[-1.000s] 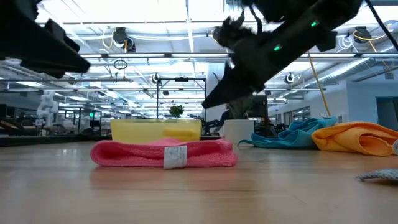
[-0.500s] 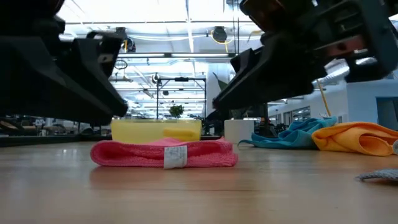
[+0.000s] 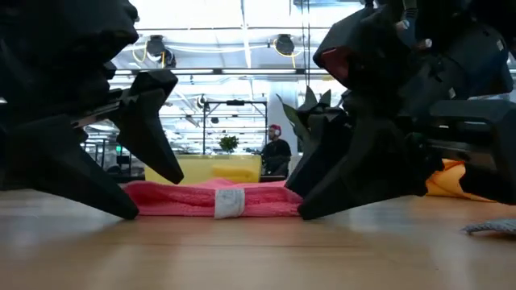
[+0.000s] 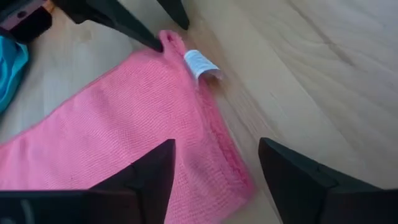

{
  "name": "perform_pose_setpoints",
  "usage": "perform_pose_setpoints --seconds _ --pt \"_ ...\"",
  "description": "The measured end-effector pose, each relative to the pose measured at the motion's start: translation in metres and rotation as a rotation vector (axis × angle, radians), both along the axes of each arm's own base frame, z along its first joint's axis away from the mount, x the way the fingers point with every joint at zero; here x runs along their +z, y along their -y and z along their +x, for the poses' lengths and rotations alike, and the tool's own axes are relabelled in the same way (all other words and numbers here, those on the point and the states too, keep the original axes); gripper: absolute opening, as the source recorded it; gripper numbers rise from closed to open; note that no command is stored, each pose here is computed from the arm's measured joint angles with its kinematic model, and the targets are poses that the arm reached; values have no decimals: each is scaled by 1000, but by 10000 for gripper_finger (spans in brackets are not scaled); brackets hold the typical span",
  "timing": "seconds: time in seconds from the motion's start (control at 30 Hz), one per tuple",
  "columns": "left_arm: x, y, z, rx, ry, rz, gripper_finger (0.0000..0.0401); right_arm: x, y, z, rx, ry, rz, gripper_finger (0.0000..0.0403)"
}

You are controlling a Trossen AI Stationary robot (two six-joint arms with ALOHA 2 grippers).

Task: Fold microfiber towels
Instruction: Fold the pink microfiber cloth

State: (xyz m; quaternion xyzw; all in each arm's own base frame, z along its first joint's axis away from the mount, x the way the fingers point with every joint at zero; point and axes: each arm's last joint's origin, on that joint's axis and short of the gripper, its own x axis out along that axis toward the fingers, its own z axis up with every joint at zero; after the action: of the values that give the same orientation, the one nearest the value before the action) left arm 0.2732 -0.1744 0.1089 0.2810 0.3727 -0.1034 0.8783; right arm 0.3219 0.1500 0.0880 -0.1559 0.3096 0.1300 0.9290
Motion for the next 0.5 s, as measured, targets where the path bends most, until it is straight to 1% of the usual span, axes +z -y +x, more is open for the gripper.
perform_pose_setpoints --seconds 0.1,0.2,0.33,0.4,0.5 --pt "0 0 0 0 -8 -2 229 -4 0 0 6 -5 -24 93" --pt "-1 0 -1 -11 -18 -5 198 -3 1 0 -18 4 -56 58" --pt "-2 0 -2 -20 -31 -6 128 0 1 -1 -12 16 -106 11" --pt "-2 1 -3 -27 -40 -33 87 3 1 -2 -23 18 -98 6" --pt "6 9 -7 -48 -41 -126 24 15 -4 -5 -37 38 -29 11"
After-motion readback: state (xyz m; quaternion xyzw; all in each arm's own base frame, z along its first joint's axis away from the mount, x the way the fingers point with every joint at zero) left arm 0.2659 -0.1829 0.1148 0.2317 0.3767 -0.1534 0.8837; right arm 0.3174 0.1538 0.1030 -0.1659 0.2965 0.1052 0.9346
